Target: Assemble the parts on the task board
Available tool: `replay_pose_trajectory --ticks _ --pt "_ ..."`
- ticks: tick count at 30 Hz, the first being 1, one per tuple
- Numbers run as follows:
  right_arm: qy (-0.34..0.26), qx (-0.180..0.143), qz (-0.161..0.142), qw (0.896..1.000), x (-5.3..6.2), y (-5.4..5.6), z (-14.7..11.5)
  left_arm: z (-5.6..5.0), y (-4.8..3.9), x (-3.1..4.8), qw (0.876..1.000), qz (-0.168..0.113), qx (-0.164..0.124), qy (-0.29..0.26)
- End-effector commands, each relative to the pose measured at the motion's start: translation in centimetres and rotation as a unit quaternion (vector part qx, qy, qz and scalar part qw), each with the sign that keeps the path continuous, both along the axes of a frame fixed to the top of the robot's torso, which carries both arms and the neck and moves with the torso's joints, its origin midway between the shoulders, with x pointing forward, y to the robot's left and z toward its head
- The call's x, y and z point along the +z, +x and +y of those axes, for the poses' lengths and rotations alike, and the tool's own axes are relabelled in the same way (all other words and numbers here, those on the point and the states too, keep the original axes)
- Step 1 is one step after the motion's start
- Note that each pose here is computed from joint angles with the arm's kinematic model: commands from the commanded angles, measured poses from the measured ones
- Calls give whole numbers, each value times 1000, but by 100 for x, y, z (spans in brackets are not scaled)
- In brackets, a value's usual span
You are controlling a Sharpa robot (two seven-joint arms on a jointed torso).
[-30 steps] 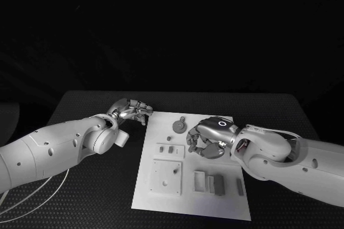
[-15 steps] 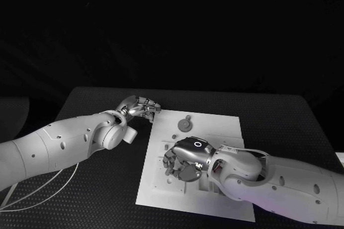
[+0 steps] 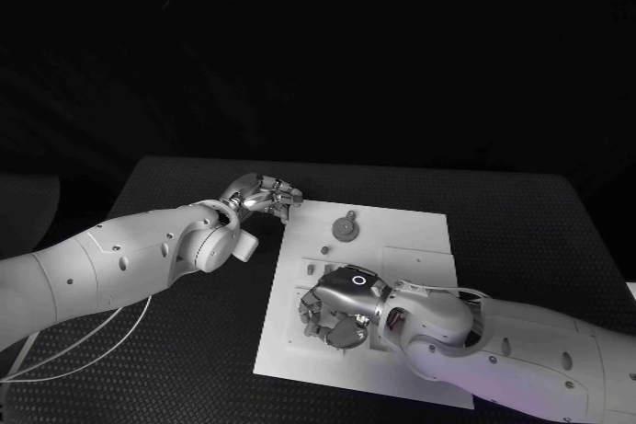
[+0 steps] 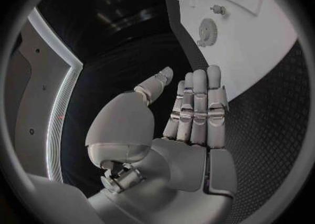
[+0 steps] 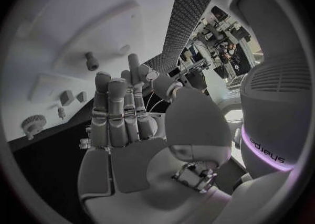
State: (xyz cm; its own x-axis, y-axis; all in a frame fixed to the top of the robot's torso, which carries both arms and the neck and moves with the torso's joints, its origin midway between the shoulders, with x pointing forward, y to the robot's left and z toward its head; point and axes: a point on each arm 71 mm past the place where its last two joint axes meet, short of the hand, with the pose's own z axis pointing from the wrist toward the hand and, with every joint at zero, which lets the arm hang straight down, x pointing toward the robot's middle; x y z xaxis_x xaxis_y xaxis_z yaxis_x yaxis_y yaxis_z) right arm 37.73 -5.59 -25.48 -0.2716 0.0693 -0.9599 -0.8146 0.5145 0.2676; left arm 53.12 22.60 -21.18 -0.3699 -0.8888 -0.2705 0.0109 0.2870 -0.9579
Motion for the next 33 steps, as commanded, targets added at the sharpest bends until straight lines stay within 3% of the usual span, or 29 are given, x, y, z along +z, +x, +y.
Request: replay_pose_trajectory --ticks 1,9,33 --pt "-15 10 -12 1000 -26 -9 13 -30 -5 13 1000 -3 -9 -6" --pt "-24 4 -23 999 -50 12 -18 -22 -4 12 1000 -3 -8 -6" --pt "-42 -4 -10 999 -94 45 -137 8 -2 12 1000 -3 -6 -5"
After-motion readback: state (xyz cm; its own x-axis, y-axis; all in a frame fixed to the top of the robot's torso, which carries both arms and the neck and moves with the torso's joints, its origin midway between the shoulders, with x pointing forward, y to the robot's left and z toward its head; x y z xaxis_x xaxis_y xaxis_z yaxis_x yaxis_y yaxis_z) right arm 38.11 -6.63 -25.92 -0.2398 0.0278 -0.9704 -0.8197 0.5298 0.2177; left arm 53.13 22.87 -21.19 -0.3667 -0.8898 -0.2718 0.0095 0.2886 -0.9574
